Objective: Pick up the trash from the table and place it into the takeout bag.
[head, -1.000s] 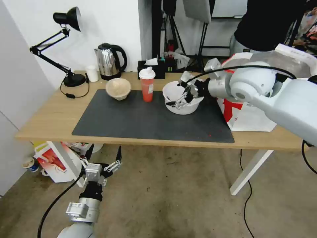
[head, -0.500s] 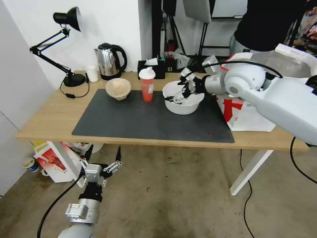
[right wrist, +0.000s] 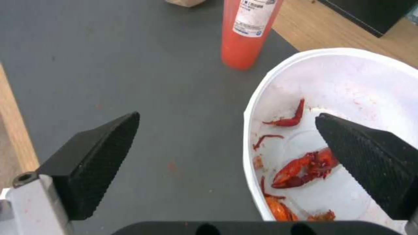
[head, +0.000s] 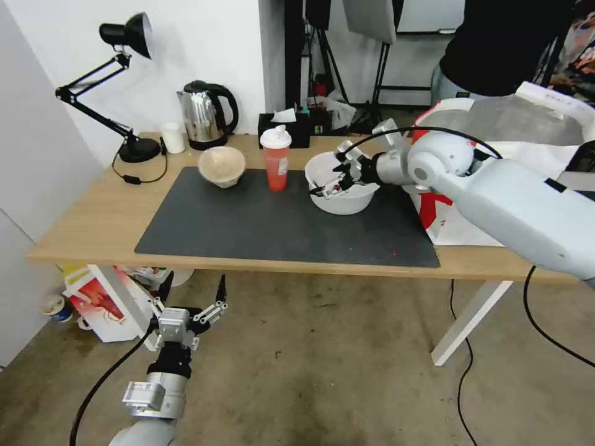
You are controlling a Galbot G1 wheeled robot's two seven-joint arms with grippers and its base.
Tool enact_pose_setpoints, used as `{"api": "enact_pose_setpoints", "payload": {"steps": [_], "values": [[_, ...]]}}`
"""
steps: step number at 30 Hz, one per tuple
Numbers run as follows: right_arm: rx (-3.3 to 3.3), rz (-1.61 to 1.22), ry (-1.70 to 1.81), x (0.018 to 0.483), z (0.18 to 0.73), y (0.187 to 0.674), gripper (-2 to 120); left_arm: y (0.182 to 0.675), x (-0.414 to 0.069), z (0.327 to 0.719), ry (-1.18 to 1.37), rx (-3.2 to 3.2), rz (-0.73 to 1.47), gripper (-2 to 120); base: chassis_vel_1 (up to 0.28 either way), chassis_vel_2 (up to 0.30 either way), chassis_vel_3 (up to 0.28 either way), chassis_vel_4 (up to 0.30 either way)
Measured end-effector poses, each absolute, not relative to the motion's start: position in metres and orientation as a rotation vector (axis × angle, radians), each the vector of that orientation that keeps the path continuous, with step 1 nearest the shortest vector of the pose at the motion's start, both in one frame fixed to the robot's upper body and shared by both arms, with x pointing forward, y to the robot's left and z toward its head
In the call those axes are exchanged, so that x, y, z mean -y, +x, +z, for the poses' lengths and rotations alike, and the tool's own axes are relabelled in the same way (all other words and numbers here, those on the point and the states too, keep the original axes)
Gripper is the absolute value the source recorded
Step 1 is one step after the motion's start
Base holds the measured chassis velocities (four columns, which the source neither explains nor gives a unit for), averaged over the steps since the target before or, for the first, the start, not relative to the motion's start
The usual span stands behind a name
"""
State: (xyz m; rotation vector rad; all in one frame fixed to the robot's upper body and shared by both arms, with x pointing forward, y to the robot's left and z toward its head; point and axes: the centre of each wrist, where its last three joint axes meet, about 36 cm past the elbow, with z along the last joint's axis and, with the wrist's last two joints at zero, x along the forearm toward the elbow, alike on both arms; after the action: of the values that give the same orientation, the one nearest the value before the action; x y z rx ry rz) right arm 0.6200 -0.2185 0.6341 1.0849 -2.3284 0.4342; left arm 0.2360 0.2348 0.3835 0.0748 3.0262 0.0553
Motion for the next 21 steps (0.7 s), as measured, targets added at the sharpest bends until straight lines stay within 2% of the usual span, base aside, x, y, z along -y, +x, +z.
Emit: {"api": "enact_pose_setpoints", "payload": {"steps": [21], "values": [[2.298, 0.445, 1.07, 0.216, 0.619, 0.619, 100, 0.235, -0.235, 0.381, 0.047, -3.036, 0.065, 100, 0.0, 0.0, 0.0, 0.0]]}}
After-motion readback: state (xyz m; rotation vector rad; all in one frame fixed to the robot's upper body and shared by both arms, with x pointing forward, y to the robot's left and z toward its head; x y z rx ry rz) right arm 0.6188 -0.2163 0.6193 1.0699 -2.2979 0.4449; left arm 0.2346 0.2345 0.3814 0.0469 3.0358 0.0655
